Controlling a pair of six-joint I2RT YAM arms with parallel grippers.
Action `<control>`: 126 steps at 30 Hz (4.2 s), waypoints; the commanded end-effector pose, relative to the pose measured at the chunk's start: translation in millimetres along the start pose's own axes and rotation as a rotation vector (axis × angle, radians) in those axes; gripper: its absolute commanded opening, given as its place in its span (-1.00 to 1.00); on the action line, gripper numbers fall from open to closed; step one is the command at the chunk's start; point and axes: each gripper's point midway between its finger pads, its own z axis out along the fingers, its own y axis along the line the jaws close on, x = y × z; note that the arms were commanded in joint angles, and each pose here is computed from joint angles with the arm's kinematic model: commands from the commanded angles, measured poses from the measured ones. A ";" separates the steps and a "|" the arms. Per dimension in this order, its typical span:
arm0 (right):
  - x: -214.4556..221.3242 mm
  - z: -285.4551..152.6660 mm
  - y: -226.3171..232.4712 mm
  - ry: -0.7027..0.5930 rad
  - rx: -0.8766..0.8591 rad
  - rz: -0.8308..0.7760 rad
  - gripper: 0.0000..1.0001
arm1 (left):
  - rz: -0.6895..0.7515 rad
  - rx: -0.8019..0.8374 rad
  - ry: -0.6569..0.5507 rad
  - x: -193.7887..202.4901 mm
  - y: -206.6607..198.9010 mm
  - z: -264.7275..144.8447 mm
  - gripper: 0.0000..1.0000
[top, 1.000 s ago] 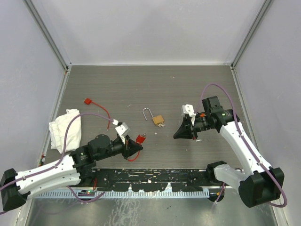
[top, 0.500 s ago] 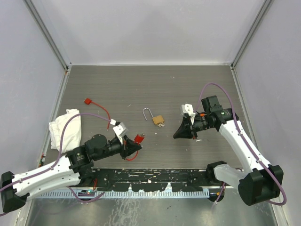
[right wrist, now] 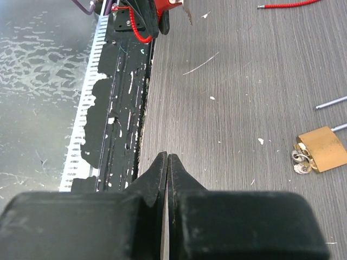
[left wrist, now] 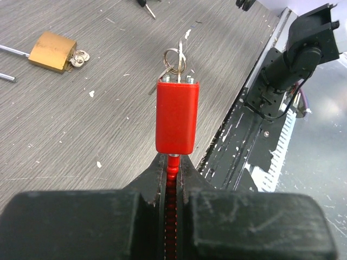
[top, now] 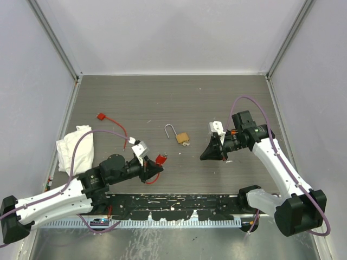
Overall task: Lock with the key
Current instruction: Lock the lock.
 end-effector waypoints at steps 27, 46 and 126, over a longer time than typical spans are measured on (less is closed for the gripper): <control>-12.0 -7.0 -11.7 0.009 0.082 -0.086 -0.98 | 0.097 0.088 -0.102 -38.0 -20.8 -8.0 -1.00; -13.9 -3.4 -29.9 -0.003 0.094 -0.074 -0.98 | 0.255 0.028 -0.035 -24.4 -1.1 6.8 -1.00; -26.2 67.4 3.0 -0.113 -0.231 -0.158 -0.42 | 0.281 0.220 0.299 6.5 -10.8 57.6 -1.00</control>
